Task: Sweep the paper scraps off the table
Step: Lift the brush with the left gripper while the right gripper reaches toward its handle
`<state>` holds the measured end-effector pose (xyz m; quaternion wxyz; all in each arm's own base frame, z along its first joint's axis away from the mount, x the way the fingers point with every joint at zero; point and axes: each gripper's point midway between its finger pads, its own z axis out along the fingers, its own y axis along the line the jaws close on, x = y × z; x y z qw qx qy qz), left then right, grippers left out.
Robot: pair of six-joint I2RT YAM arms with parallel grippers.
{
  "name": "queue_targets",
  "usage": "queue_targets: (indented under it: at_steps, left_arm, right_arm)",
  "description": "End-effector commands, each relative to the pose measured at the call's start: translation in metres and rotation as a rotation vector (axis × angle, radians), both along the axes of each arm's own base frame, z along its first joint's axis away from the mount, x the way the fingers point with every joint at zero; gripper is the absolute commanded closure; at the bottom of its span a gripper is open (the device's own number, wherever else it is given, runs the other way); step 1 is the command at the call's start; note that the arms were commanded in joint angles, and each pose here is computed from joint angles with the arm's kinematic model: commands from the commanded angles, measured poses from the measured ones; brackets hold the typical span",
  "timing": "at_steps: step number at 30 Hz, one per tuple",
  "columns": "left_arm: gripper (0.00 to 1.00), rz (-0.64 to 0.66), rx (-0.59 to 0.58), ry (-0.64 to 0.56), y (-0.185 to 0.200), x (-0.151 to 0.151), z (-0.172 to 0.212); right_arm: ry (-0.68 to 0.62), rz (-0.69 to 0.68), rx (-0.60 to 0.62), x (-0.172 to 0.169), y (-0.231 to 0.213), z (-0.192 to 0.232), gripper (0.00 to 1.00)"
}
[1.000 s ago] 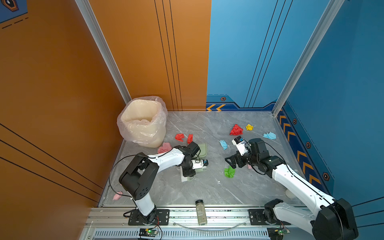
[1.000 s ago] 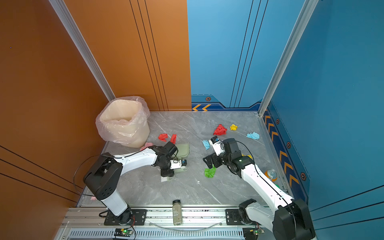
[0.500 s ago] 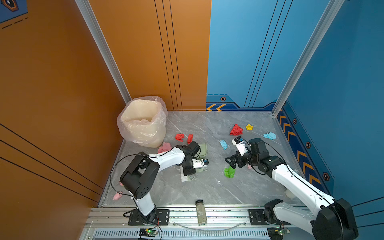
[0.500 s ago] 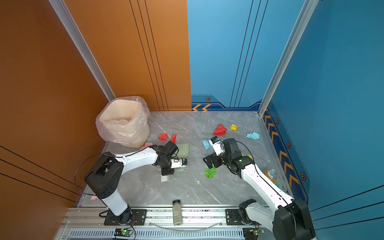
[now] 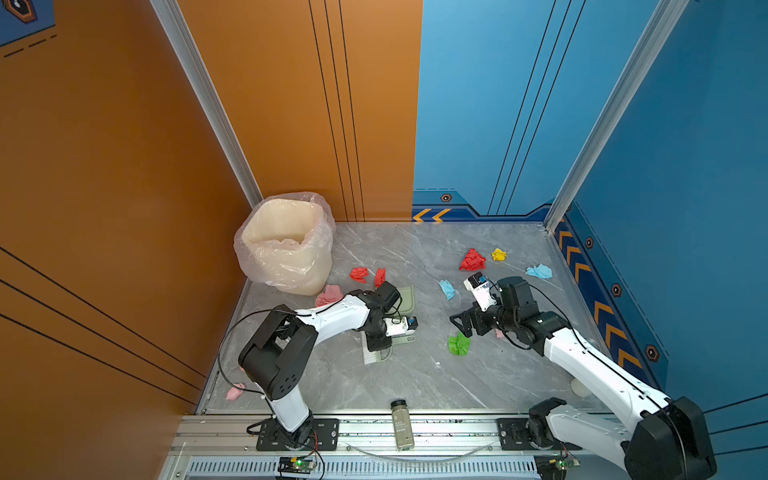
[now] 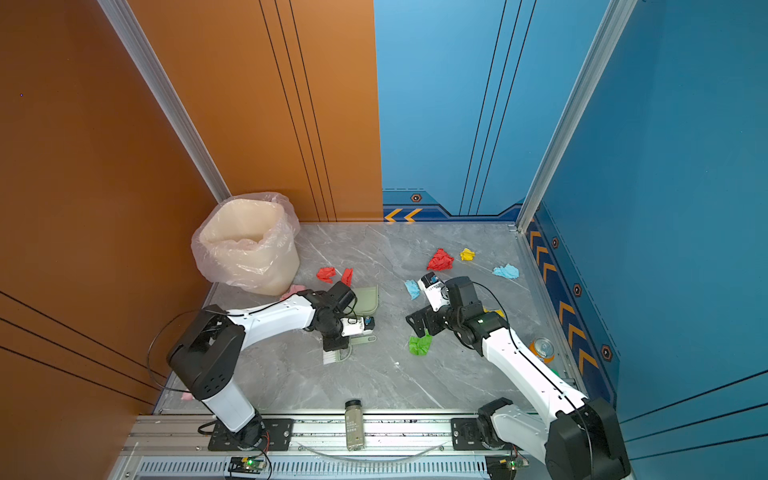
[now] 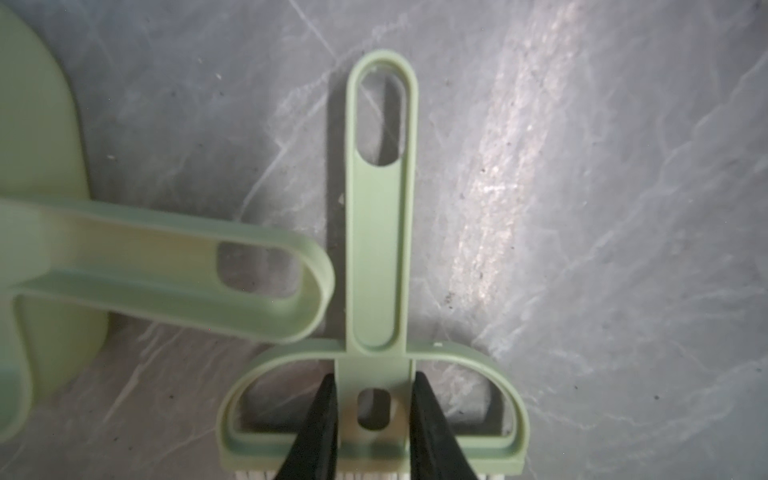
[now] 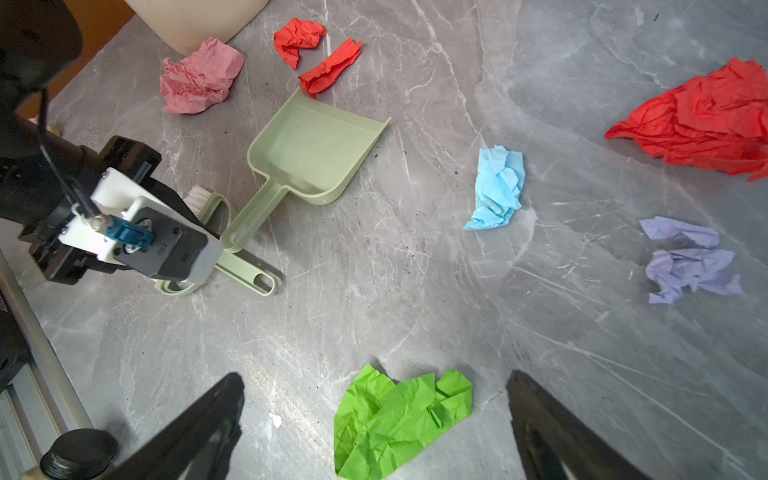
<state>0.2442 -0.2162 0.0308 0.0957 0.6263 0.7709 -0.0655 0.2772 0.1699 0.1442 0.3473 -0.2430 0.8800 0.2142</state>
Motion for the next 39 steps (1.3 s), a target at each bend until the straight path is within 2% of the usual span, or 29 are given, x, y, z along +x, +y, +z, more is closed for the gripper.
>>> queue_targets:
  at_steps: [1, 10, 28, 39]
  left_arm:
    - [1.00, -0.004, -0.066, 0.027, -0.004, -0.011, 0.015]
    - [1.00, 0.007, -0.165, 0.061, -0.012, -0.030, 0.032]
    - [1.00, -0.040, -0.430, 0.131, -0.043, -0.061, 0.092]
    - [1.00, -0.087, -0.588, 0.151, -0.052, -0.065, 0.128]
  right_arm:
    - [0.012, 0.010, 0.027, -0.002, 0.005, 0.008, 0.00]
    - [0.036, 0.062, 0.071, -0.010, 0.020, 0.014, 0.00]
    - [0.123, 0.456, 0.226, -0.069, 0.077, 0.038, 0.00]
    - [0.105, 0.594, 0.251, -0.081, 0.087, 0.065, 0.00]
